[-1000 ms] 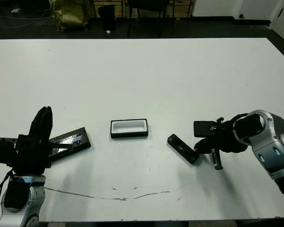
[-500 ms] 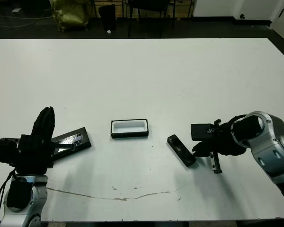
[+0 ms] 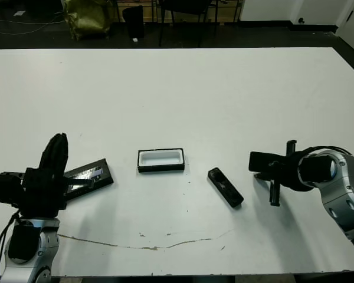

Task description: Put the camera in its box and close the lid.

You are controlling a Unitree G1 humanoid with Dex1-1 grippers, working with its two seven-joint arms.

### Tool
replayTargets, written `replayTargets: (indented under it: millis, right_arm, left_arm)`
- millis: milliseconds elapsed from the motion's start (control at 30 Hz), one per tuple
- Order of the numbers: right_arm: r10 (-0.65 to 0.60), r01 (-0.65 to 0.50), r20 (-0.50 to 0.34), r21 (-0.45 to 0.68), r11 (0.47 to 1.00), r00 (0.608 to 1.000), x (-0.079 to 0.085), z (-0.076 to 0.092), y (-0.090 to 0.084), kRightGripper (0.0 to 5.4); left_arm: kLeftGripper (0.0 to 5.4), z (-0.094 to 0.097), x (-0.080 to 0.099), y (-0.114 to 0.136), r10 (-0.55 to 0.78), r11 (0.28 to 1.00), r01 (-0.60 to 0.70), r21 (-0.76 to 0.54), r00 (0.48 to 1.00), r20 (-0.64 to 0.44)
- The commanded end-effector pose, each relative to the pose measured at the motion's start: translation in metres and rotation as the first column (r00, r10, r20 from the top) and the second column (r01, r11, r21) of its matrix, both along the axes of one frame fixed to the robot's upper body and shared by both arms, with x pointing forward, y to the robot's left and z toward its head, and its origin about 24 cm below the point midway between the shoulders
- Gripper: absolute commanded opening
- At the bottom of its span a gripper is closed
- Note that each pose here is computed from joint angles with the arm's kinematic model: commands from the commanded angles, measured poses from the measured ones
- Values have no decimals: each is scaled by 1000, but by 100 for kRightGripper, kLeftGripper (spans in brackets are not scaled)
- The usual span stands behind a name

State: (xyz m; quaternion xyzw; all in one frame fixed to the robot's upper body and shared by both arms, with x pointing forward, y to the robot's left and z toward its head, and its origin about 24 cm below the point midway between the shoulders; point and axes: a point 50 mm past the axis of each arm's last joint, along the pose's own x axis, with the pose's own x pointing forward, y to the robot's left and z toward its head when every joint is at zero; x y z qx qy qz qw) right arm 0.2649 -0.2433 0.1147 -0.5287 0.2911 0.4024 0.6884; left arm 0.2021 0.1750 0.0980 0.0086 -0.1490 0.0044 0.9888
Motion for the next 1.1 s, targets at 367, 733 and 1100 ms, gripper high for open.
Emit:
replayTargets:
  millis: [367, 733, 1100]
  right_arm:
    - [-216, -178, 425, 713, 678, 879, -42, 61, 29, 0]
    - [-361, -20, 235, 860, 509, 902, -67, 37, 35, 0]
    - [-437, 92, 266, 760, 643, 859, -94, 17, 51, 38]
  left_arm:
    - [3, -8, -5, 4, 13, 1000, -13, 12, 999, -33]
    - [3, -9, -8, 7, 20, 1000, -19, 10, 999, -42]
    - [0, -10, -9, 11, 18, 1000, -18, 18, 999, -38]
